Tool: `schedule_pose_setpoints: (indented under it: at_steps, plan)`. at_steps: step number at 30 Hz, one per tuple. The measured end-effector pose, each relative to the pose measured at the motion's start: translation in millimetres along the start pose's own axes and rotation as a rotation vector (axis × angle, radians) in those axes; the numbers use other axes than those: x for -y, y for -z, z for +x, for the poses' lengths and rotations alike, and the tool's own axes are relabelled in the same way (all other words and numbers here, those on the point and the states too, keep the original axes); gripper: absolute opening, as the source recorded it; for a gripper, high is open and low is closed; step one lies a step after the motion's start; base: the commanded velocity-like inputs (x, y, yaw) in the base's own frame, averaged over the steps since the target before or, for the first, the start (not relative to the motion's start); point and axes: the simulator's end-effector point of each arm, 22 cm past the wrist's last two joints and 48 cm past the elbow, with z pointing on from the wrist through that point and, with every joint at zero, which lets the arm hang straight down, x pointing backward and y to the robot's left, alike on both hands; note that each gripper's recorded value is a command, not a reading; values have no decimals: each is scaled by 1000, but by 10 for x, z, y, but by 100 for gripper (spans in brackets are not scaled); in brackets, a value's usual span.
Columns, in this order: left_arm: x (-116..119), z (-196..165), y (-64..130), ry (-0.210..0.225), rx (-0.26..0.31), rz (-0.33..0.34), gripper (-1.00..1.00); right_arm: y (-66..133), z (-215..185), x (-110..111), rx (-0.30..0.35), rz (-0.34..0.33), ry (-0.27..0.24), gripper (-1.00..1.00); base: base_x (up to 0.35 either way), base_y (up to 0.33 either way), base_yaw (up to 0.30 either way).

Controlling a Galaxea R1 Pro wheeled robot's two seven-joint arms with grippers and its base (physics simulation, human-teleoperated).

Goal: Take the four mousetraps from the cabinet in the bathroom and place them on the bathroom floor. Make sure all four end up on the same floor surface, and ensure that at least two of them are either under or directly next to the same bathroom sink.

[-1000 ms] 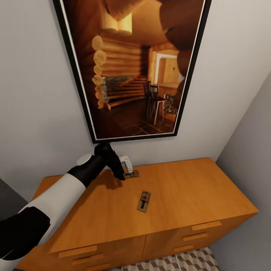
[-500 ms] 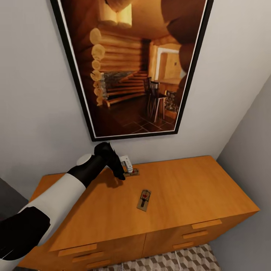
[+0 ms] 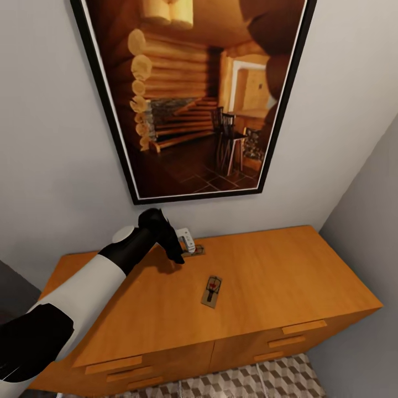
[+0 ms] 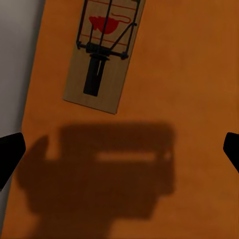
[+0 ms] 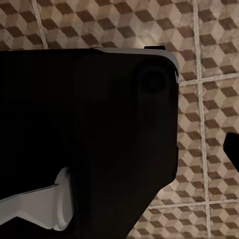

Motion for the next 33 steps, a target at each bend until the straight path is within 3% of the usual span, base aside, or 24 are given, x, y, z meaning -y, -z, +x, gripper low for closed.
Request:
schedule_pose_setpoints:
  at_steps: [16,25,33]
  plan:
    - [24,40,-134,6,-6,19,100,3,97,2,-24,0,-2,100,0,0,0]
    - [-108,-126,13,35,70,-4,100,6,135,3,-34,1,-3,100,0,0,0]
    - [-131,-149,43,37,81,-10,100,5,135,3,-34,1,-2,100,0,0,0]
